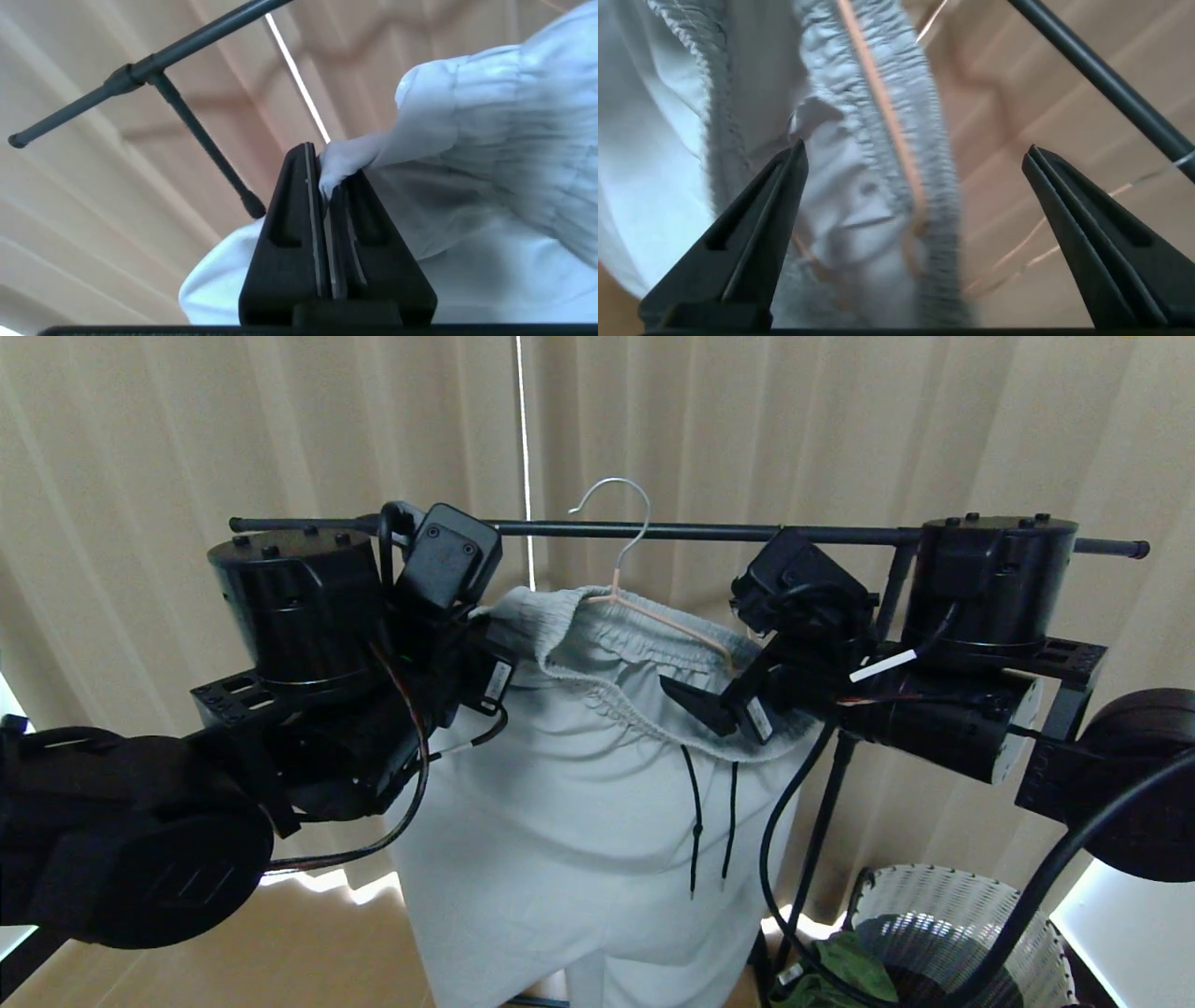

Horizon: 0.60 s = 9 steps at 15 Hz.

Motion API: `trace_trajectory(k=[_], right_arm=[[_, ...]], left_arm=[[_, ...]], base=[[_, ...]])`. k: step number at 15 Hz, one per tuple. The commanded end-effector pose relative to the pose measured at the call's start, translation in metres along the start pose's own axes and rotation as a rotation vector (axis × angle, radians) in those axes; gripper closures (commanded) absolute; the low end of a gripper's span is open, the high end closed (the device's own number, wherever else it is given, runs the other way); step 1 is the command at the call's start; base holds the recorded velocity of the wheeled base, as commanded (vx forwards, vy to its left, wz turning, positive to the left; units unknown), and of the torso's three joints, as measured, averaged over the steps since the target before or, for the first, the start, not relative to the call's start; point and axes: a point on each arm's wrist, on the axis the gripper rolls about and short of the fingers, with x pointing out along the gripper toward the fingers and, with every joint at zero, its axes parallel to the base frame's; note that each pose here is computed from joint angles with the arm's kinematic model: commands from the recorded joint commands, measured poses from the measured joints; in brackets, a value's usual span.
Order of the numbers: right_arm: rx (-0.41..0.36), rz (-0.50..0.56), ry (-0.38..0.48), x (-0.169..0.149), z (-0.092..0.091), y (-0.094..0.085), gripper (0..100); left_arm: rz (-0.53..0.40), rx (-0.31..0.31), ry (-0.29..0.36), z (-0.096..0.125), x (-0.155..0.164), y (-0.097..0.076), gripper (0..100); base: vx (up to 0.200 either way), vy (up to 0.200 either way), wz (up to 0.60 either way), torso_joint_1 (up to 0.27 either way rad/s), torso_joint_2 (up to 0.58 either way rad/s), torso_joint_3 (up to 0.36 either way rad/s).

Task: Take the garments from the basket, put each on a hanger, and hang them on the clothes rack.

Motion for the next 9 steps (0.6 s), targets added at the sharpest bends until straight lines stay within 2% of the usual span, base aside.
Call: trace_trajectory(k=[1, 5, 6, 9], right_arm=[[-0.001, 0.006, 0.011, 0.0047, -0.0029, 0.0018, 0], [0.003, -0.006, 0.021, 0.0051, -0.0061, -0.0019, 0], [0.003, -0.005, 0.026, 0.0068, -0.0077, -0.0016, 100], [0.005, -0.011, 0.03, 0.0085, -0.0101, -0.0033, 100]], left_arm=[[-0.01, -0.008, -0.007, 0.0019, -0.0022, -0.0026, 100], [-0.025, -0.009, -0.001, -0.0017, -0.0053, -0.0049, 100], [-0.024, -0.01, -0.002, -0.0023, -0.0055, -0.0051, 100], [-0.016, -0.023, -0.028, -0.0012, -0.0065, -0.004, 100]], base=[[0.0, 0.0, 0.0, 0.0, 0.0, 0.0], [0.0, 0.0, 0.0, 0.0, 0.0, 0.0], [0.0, 0.0, 0.0, 0.0, 0.0, 0.0], [0.0, 0.0, 0.0, 0.0, 0.0, 0.0]])
